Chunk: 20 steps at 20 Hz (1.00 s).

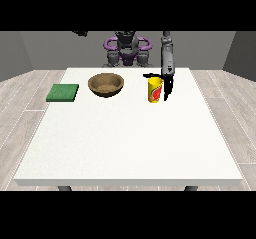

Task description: Pick the cup and pour the ball into the bowl, then pick the bowl and place it on the pad

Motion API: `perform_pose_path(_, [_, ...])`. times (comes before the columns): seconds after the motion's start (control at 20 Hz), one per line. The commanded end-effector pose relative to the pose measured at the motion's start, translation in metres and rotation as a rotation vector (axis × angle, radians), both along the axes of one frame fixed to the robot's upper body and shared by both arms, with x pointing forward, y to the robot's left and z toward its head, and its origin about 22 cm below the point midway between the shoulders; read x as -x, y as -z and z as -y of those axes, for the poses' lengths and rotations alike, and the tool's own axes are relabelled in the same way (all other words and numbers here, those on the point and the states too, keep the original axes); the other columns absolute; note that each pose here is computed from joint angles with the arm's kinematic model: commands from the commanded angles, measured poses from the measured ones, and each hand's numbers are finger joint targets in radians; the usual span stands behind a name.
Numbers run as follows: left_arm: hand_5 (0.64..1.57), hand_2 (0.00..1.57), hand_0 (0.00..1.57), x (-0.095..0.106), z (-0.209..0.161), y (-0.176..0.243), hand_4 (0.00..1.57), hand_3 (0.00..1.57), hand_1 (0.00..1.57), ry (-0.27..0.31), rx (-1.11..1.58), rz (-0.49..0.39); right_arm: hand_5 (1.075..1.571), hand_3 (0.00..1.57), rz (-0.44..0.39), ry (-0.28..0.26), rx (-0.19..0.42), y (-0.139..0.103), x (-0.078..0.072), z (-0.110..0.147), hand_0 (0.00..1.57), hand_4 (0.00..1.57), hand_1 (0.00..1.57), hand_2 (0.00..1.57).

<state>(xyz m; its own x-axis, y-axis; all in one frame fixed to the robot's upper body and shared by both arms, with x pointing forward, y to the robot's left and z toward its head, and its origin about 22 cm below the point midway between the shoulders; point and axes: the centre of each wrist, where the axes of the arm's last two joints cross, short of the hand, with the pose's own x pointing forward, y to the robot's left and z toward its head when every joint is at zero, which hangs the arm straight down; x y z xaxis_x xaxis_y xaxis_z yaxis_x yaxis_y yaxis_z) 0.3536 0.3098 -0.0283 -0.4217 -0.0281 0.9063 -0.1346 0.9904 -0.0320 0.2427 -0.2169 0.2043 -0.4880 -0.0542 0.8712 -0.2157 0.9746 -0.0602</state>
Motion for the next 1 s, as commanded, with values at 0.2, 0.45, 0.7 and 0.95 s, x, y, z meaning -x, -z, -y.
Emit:
perform_pose_path(0.2, [1.439, 0.00, 0.00, -0.017, -0.012, -0.008, 0.00, 0.00, 0.00, -0.051, 0.034, 0.026, 1.566, 0.00, 0.085, -0.002, 0.003, -0.022, 0.021, 0.022, 0.00, 0.00, 0.00, 0.00])
perform_pose_path(0.45, [1.487, 1.57, 1.32, 0.011, -0.026, 0.019, 1.02, 1.57, 1.32, -0.220, -0.271, 0.092, 1.560, 0.00, 0.113, -0.046, 0.022, -0.030, 0.033, 0.024, 0.00, 0.00, 0.00, 0.00])
perform_pose_path(0.7, [1.478, 1.57, 1.33, 0.006, -0.017, 0.022, 1.07, 1.57, 1.33, -0.198, -0.309, 0.040, 1.559, 0.00, 0.055, 0.007, 0.002, -0.023, 0.033, 0.040, 0.00, 0.13, 0.00, 0.00])
perform_pose_path(0.95, [1.498, 1.57, 1.34, -0.003, 0.015, 0.017, 1.11, 1.57, 1.34, -0.166, -0.493, -0.055, 1.558, 0.00, -0.117, 0.037, -0.037, -0.004, 0.001, 0.067, 0.00, 0.18, 0.00, 0.00])
